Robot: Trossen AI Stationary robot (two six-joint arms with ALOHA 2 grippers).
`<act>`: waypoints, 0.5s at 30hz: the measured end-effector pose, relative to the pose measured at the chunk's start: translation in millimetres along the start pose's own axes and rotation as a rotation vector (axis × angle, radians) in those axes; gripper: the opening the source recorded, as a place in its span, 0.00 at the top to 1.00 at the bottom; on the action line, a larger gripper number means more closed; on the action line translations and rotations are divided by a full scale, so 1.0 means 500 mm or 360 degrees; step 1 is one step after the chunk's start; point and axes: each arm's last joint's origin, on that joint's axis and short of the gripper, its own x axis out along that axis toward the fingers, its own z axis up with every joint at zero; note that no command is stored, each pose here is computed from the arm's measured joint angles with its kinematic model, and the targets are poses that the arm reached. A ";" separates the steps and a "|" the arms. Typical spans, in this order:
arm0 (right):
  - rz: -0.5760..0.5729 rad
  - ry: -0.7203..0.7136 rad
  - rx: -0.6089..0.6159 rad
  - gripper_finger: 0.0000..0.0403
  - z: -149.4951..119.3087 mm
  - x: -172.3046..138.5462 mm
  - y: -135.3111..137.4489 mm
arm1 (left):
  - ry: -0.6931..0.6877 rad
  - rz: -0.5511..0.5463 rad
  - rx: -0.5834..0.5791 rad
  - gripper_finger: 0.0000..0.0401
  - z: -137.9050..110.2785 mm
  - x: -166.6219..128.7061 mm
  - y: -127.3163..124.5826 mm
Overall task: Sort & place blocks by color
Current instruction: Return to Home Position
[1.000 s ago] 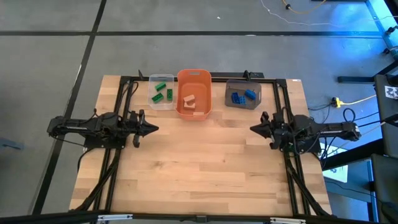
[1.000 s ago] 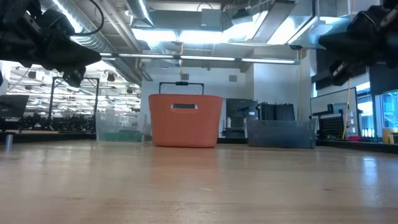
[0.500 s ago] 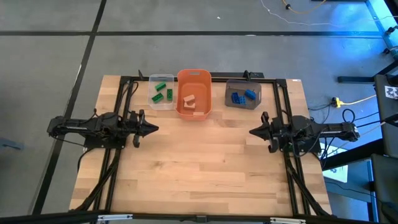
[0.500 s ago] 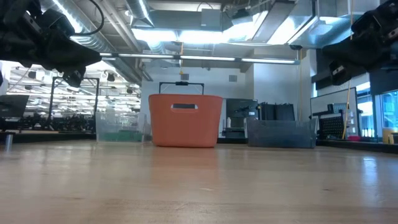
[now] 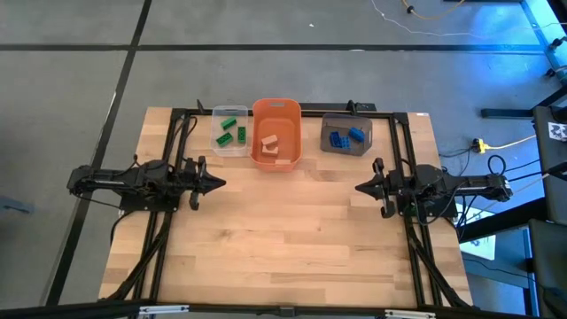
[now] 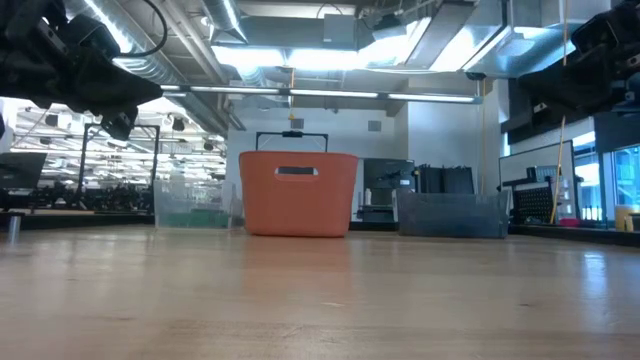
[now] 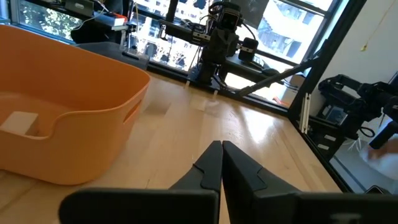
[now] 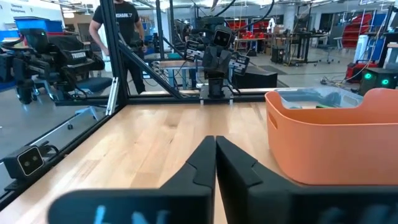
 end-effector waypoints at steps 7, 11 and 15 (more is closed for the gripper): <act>-0.0001 -0.0001 -0.0001 0.95 0.000 0.000 0.000 | 0.0000 0.0000 0.0000 0.97 0.000 0.000 0.000; 0.0000 -0.0001 -0.0001 0.95 0.000 0.000 0.000 | 0.0000 0.0000 0.0000 0.95 0.000 0.000 0.000; 0.0000 -0.0002 -0.0001 0.95 0.000 0.000 0.000 | 0.0000 0.0000 0.0000 0.94 0.000 0.000 0.000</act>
